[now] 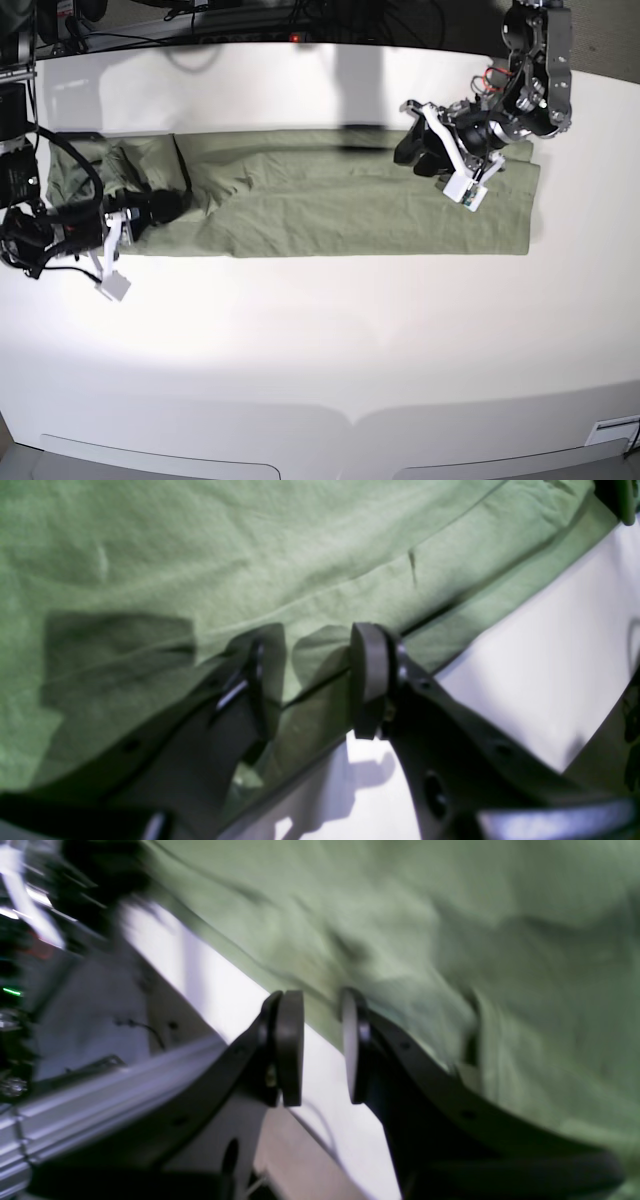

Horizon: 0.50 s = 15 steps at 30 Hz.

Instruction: Fold the T-shirt properly

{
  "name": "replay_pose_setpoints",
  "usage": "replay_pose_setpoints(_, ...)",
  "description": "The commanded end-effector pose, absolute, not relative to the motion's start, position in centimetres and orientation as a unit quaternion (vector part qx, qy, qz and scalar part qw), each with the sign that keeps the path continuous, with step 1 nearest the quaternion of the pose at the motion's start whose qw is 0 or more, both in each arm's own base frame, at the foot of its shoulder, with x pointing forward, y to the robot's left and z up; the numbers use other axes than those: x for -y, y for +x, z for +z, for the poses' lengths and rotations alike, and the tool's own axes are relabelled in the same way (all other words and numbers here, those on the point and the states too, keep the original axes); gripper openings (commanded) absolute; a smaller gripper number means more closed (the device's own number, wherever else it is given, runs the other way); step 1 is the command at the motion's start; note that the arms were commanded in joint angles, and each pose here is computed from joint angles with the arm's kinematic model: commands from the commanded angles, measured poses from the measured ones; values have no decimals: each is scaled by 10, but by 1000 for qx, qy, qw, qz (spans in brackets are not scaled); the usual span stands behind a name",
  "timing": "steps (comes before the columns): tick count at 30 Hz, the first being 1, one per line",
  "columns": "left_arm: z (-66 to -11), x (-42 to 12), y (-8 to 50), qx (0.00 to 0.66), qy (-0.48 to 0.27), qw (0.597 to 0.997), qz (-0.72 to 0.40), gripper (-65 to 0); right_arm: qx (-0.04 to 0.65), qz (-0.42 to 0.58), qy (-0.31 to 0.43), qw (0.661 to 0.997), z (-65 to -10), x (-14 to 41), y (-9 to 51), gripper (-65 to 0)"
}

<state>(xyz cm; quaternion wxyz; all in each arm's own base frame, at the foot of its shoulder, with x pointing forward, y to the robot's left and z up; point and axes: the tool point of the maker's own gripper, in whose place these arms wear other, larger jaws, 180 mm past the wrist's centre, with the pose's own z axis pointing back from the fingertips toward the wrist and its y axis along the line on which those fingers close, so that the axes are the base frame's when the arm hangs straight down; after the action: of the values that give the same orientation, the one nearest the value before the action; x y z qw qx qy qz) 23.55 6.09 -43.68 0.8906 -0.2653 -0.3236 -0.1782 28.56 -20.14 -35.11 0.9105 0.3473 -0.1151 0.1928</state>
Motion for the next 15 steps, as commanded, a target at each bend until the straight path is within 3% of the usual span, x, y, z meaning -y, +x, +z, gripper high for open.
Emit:
replay_pose_setpoints(1, -441, -69, 234, 313, -249, 898, -183, -431, 140, 203, 339, 908, -334, 208, 298, -520)
replay_pose_setpoints(15, -441, -68, 234, 312, -249, 898, -183, -431, 105, 222, 255, 935, -361, 223, 296, -520)
